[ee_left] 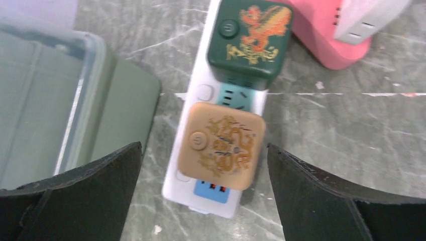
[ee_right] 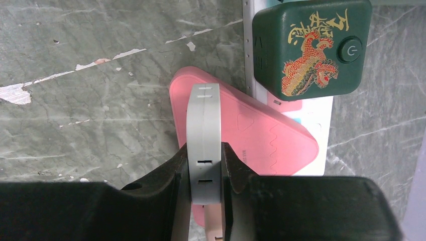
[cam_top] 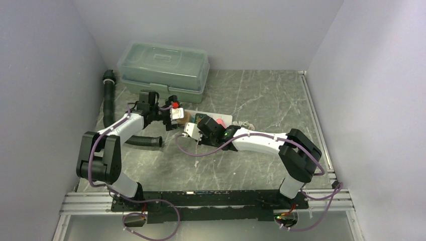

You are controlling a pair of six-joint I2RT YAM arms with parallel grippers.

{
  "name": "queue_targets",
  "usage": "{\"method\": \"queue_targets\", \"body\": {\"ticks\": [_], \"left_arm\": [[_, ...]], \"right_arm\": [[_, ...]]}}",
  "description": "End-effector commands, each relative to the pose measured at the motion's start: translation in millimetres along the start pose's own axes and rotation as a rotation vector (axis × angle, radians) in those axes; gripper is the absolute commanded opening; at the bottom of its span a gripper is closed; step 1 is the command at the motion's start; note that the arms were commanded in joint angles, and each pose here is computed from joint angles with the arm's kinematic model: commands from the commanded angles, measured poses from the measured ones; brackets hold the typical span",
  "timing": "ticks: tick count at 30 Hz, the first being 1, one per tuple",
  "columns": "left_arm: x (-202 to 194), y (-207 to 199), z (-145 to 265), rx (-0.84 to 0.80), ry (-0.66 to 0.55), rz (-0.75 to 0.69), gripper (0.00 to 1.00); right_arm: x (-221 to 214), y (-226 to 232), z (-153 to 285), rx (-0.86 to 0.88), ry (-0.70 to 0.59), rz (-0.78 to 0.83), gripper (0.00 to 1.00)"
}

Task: Insert the plug
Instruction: Insert the plug into the socket.

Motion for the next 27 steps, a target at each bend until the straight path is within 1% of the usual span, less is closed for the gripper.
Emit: {"method": "queue_targets", "body": {"ticks": [1, 4, 11, 15, 17, 20, 24, 26, 27], "left_arm": [[4.0, -17.6, -6.1, -0.131, -0.078, -0.008, 1.00], [2.7, -19.0, -11.5, -0.150, -0.088, -0.016, 1.00], [-2.1, 2.9, -20.8, -0.109, -0.072, -0.056, 0.99], [-1.3, -5.0, -21.3, -0.155, -0.082, -0.055, 0.98], [-2.5, -10.5, -23.1, -0.179, -0.084, -0.056, 0.94], [-3.9, -14.9, -27.4, -0.198, -0.090, -0.056, 0.83], [-4.7, -15.0, -32.5, -0.218, -0.094, -0.055, 0.65], [-5.6, -16.0, -33.6, -0.230, -0.093, -0.059, 0.59], [-5.8, -16.2, -33.7, -0.233, -0.092, -0.057, 0.58]], "right_arm": [[3.7, 1.5, 3.1, 0.018, -0.038, -0.015, 0.20], [4.2, 0.4, 3.3, 0.017, -0.037, -0.016, 0.20], [7.1, -0.5, 4.2, 0.025, -0.038, -0.018, 0.18], [5.7, 0.1, 3.0, 0.029, -0.032, -0.015, 0.17], [4.9, 0.3, 2.1, 0.030, -0.024, -0.011, 0.16], [5.4, 0.1, 1.4, 0.027, -0.022, -0.009, 0.15], [7.2, -0.8, -0.1, 0.024, -0.021, -0.008, 0.09], [7.1, -0.8, -1.3, 0.022, -0.017, -0.003, 0.06], [6.6, -0.9, -1.8, 0.020, -0.014, 0.000, 0.05]]}}
Point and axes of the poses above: each gripper's point midway between its finger pads, its own z axis back along the fingers, its own y axis along the line the jaws close on, x = y × z, the point moved 7 cm from there along z, back along the fingers, and after that the axes turned 11 degrees about -z, right-handed, at the moved point
